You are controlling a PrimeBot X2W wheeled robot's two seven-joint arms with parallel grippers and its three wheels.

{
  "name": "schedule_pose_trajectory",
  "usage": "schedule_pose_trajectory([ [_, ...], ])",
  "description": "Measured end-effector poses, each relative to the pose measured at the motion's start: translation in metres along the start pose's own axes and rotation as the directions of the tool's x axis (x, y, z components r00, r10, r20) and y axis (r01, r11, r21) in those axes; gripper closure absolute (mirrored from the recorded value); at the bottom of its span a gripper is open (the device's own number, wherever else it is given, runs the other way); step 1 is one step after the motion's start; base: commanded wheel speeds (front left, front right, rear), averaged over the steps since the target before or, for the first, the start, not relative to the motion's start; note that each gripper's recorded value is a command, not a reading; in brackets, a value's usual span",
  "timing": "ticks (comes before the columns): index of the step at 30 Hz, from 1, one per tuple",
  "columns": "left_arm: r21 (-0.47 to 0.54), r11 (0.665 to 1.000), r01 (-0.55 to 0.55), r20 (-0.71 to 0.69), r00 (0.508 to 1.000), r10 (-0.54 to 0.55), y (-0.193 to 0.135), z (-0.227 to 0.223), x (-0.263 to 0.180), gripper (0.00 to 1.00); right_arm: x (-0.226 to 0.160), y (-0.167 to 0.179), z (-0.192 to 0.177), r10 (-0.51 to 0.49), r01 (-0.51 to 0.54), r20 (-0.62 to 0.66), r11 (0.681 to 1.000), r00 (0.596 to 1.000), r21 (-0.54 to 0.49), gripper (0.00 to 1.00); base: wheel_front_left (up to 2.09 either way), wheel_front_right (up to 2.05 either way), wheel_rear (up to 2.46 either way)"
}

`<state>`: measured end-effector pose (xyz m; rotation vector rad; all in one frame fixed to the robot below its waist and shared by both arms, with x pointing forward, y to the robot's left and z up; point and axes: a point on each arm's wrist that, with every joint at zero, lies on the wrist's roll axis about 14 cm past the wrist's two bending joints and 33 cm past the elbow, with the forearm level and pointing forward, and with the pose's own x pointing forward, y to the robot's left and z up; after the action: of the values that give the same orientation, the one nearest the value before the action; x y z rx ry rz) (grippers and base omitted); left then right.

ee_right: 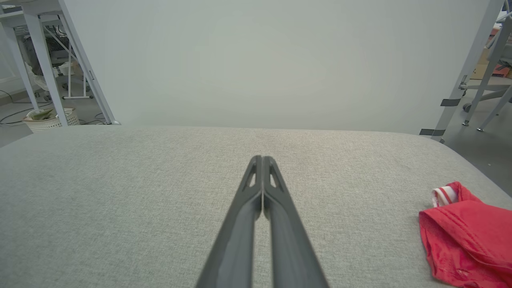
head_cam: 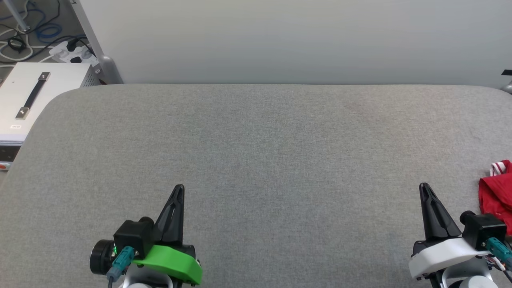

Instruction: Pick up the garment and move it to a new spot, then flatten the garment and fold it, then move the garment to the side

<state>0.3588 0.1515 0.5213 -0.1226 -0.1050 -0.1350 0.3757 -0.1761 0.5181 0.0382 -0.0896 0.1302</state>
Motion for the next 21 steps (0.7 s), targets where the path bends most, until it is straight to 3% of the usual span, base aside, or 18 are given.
schedule_pose_trajectory([
  [21,0.03,0.999,-0.019,-0.025,0.999,0.02,0.0044,-0.0004,0.0018,1.0,-0.0002,0.0037,0.0013,0.002,-0.002,-0.019,1.0,1.0,-0.015,1.0,0.0,0.0,0.0],
])
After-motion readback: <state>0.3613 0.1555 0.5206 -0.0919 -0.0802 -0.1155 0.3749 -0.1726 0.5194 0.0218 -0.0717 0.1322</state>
